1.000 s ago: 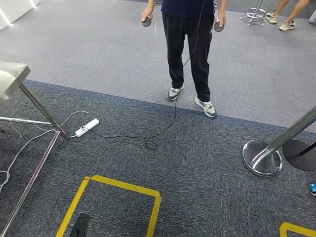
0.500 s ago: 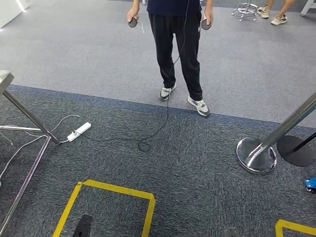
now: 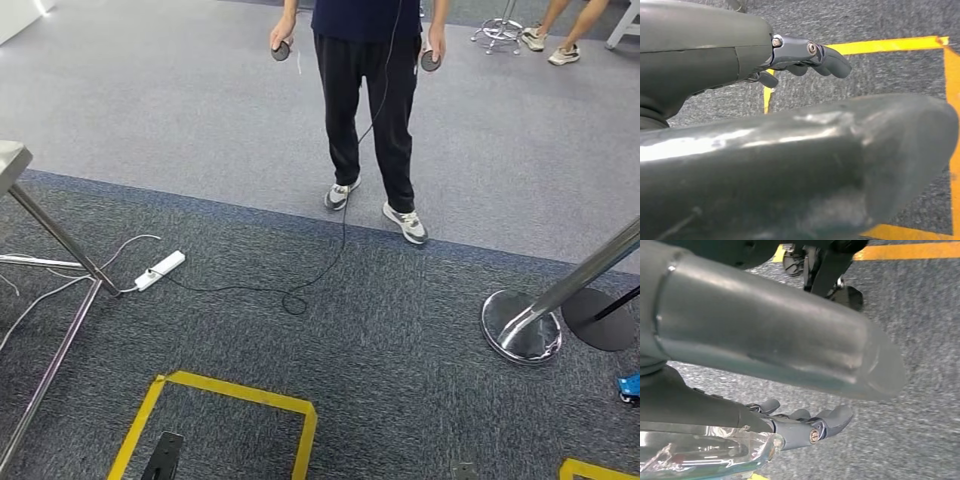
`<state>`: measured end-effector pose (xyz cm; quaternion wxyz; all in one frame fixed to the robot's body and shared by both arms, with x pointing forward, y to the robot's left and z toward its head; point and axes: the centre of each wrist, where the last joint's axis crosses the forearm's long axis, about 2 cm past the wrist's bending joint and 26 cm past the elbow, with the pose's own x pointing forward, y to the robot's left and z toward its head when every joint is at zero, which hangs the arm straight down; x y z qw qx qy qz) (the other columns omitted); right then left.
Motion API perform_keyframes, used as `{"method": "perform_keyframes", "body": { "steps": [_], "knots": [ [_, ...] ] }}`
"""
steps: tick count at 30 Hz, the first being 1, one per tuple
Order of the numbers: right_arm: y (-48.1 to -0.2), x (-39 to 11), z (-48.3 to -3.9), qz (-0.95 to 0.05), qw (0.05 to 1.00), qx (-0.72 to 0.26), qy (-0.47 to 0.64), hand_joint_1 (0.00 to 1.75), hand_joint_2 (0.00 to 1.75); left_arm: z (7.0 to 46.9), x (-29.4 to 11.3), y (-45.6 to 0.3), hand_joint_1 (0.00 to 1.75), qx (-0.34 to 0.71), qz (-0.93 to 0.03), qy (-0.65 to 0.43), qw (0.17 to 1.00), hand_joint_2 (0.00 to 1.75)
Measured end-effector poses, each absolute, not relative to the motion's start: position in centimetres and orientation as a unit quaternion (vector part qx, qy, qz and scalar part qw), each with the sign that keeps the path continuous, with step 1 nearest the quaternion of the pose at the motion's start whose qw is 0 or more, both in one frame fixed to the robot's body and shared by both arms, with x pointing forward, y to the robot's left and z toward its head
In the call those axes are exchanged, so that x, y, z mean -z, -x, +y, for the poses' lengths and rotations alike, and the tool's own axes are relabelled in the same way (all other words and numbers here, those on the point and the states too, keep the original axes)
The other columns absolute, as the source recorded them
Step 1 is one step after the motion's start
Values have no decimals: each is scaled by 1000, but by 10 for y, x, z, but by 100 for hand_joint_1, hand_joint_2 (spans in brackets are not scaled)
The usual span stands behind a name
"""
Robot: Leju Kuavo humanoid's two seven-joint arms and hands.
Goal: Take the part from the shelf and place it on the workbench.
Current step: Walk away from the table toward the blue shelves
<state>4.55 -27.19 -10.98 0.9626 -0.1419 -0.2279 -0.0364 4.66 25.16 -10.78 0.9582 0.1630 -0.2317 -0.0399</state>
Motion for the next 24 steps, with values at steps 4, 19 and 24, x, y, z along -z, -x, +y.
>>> {"method": "perform_keyframes", "body": {
  "steps": [4, 19, 24],
  "knots": [
    [-47, 110, -273, -231, 962, 36, 143, 0, 0, 251, 108, -48, 0, 41, -233, -163, 958, 0],
    [-46, 110, -274, -231, 961, 35, 148, 0, 0, 249, 107, -49, 0, 45, -230, -162, 959, 0],
    [-46, 110, -275, -232, 960, 34, 152, 0, 0, 250, 107, -50, 0, 45, -230, -164, 958, 0]
  ]
}}
